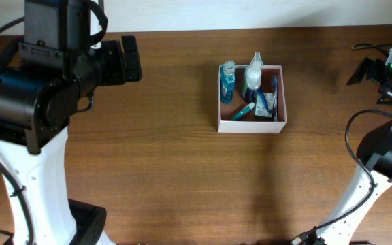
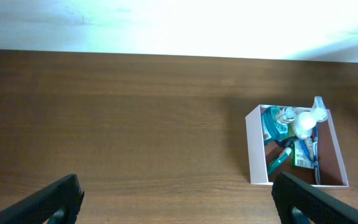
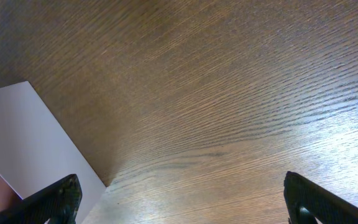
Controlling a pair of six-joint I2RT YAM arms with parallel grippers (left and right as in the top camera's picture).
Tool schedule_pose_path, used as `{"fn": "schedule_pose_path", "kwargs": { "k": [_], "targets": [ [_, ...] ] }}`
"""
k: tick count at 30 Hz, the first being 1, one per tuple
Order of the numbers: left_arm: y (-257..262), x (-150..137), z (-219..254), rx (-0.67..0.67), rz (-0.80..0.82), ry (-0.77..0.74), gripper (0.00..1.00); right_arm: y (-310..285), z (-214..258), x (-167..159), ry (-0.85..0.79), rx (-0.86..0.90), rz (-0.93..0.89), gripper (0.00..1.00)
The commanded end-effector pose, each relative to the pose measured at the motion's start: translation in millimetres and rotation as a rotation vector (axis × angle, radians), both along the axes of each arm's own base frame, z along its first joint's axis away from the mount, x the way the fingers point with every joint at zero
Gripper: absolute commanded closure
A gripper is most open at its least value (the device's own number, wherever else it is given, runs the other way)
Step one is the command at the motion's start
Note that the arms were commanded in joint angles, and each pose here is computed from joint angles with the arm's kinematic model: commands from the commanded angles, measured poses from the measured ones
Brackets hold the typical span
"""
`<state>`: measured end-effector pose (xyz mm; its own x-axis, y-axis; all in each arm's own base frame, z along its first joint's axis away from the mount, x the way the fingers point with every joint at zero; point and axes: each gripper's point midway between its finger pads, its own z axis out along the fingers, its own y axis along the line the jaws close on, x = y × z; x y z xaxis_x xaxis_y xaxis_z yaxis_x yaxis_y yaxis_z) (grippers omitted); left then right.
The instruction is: Pack container
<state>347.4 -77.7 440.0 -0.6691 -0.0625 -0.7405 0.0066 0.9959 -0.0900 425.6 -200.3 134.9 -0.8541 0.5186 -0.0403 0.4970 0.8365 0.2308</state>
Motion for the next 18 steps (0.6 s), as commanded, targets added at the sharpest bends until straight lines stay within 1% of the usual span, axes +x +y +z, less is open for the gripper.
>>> {"fn": "schedule_pose_path", "kwargs": {
  "k": [1,3,7,14,18],
  "targets": [
    [-1,0,-2,-0.017,0.005,0.012,0.01,-1,3,-1,-0.004,-0.013,0.005,0.01],
    [-5,-1,-3,-0.009,-0.031,0.016,0.01,-1,3,-1,-0.005,-0.013,0.005,0.01],
    [-17,-3,-6,0.069,-0.192,0.017,0.01,-1,3,-1,-0.004,-0.013,0.005,0.01],
    [-14,4,-13,0.113,-0.196,0.031,0.01,-1,3,-1,-0.004,-0.013,0.006,0.01],
    [-14,20,-16,0.137,-0.217,-0.022,0.01,-1,3,-1,-0.004,-0.013,0.005,0.01]
  ]
}}
